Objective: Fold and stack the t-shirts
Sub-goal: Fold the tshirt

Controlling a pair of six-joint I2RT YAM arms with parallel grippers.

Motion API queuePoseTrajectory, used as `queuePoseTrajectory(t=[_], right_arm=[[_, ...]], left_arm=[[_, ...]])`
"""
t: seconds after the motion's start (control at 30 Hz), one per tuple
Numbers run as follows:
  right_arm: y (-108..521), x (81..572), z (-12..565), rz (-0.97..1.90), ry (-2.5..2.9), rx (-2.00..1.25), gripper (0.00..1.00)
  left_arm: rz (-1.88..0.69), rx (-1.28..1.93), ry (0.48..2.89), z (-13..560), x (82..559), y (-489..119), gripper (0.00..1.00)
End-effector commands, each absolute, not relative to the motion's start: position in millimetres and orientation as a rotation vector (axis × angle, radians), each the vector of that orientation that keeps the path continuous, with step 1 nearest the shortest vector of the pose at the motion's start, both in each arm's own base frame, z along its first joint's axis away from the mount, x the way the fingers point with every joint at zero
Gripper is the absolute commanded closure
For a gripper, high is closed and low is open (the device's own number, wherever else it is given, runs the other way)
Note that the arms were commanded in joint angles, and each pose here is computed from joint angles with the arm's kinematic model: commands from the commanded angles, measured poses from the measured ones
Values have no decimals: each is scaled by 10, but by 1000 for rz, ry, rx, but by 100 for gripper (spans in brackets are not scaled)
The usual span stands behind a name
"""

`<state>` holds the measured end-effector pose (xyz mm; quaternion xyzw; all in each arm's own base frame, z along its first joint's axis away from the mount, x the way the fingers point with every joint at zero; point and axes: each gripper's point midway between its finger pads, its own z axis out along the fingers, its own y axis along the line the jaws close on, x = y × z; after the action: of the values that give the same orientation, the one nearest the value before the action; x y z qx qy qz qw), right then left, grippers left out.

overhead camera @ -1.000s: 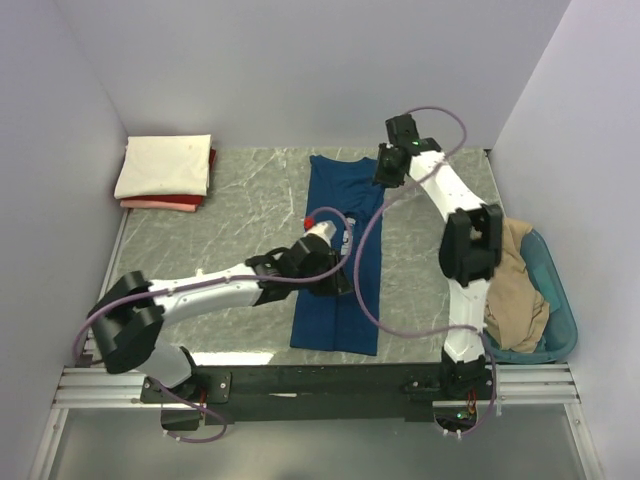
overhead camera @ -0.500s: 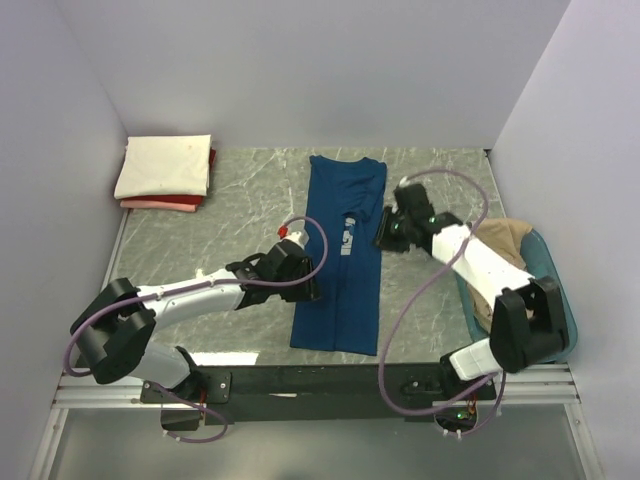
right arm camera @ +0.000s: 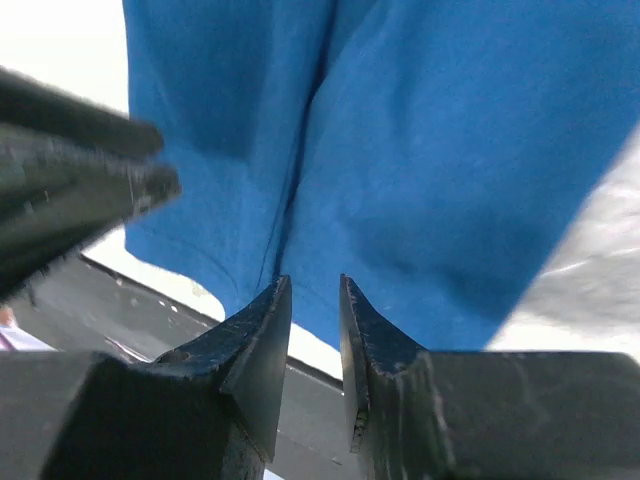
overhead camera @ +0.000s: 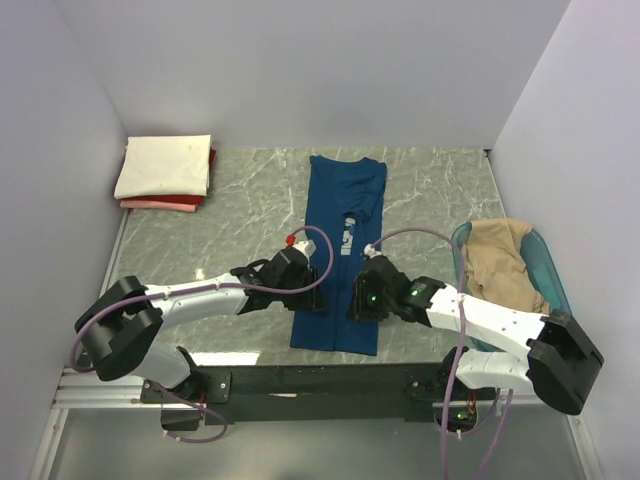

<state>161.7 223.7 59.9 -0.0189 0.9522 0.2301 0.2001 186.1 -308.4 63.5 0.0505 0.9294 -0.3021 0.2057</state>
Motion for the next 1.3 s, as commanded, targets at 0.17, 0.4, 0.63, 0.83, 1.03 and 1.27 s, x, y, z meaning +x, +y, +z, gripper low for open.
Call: queuePoseTrajectory(t=[0.17,0.4,0.63,0.83,1.03,1.27], right_arm=[[2337,1448,384,461,2675,-85,67],[2222,1412,293,314,2671,-127,67],[2190,1514,382,229,2620,-130,65],[2274,1549,348,239,2619,-149,63],[2240,1495,230,215,2653,-160,58],[2222,1458,215,230,2661,-146,66]], left_arm=[[-753,96,2616,551,1785,-2863,62],[-737,64,2638,504,1692,-2742,61],[-701,41,2645,487,1617,-2585,58],[-688,29,2661,437,1572,-2531,56],[-679,27,2671,401,1543,-2495,54],[-666,33,2697,280,1499,-2481,55]])
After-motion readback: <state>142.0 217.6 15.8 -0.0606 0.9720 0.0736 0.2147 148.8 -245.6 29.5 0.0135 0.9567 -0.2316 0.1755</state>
